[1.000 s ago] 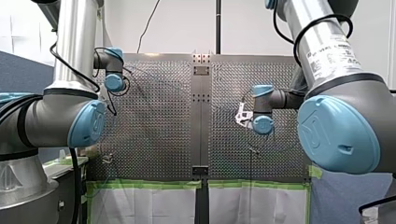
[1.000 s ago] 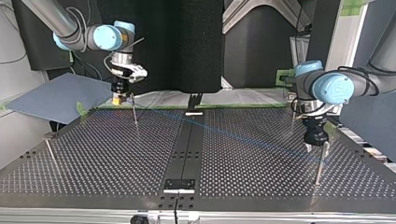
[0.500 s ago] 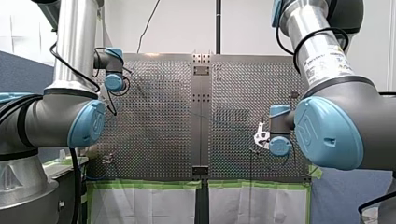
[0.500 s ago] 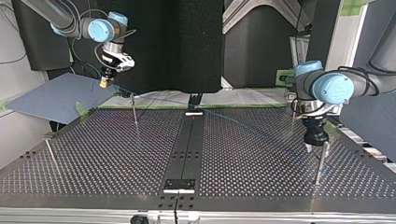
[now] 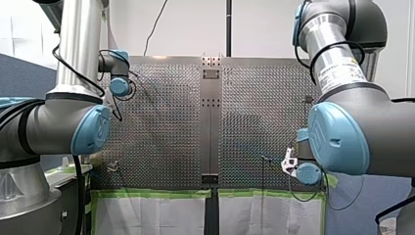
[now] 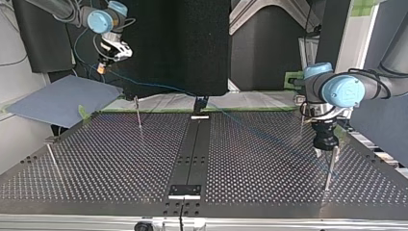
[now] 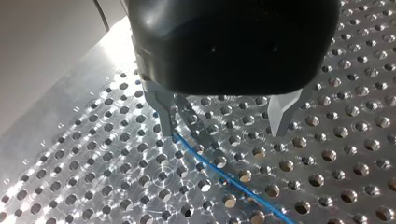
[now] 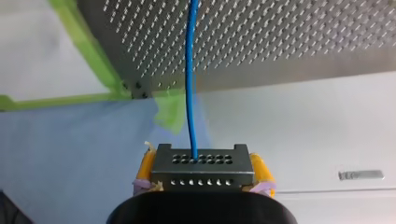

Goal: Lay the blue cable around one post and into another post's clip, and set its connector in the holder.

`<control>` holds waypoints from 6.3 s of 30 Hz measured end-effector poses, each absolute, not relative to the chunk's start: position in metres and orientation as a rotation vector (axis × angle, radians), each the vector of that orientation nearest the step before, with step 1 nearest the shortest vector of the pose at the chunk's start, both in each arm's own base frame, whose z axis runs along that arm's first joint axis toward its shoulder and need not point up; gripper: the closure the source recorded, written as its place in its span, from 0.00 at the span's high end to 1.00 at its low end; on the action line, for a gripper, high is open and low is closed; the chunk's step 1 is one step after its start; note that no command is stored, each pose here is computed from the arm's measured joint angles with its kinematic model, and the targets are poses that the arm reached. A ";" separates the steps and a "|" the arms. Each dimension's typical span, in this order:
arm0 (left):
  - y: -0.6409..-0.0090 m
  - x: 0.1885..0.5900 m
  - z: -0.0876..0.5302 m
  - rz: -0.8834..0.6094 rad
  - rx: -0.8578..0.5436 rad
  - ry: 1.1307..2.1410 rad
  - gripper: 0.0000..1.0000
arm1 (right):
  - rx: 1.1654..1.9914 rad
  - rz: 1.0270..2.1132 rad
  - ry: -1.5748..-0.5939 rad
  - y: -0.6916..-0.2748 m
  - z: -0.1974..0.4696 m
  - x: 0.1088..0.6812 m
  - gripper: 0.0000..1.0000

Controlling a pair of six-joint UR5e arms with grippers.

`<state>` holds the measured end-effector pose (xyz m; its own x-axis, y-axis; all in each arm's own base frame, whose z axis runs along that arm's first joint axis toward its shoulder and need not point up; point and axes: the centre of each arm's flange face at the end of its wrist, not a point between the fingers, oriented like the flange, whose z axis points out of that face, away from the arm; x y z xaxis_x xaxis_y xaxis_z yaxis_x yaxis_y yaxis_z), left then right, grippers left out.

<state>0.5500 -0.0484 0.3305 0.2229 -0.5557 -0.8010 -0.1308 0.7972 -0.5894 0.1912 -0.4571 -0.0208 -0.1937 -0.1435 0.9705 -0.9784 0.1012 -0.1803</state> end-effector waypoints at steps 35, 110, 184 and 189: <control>-0.053 0.550 0.330 -0.336 -0.614 1.346 1.00 | 0.966 1.434 -1.462 -0.532 -0.112 0.155 0.00; -0.064 0.548 0.330 -0.350 -0.600 1.354 1.00 | 1.274 1.387 -1.489 -0.496 -0.123 0.146 0.00; -0.109 0.529 0.319 -0.329 -0.567 1.484 1.00 | 1.366 1.534 -1.194 -0.545 -0.006 0.175 0.00; -0.105 0.515 0.321 -0.285 -0.606 1.506 1.00 | 1.369 1.530 -1.198 -0.544 -0.006 0.176 0.00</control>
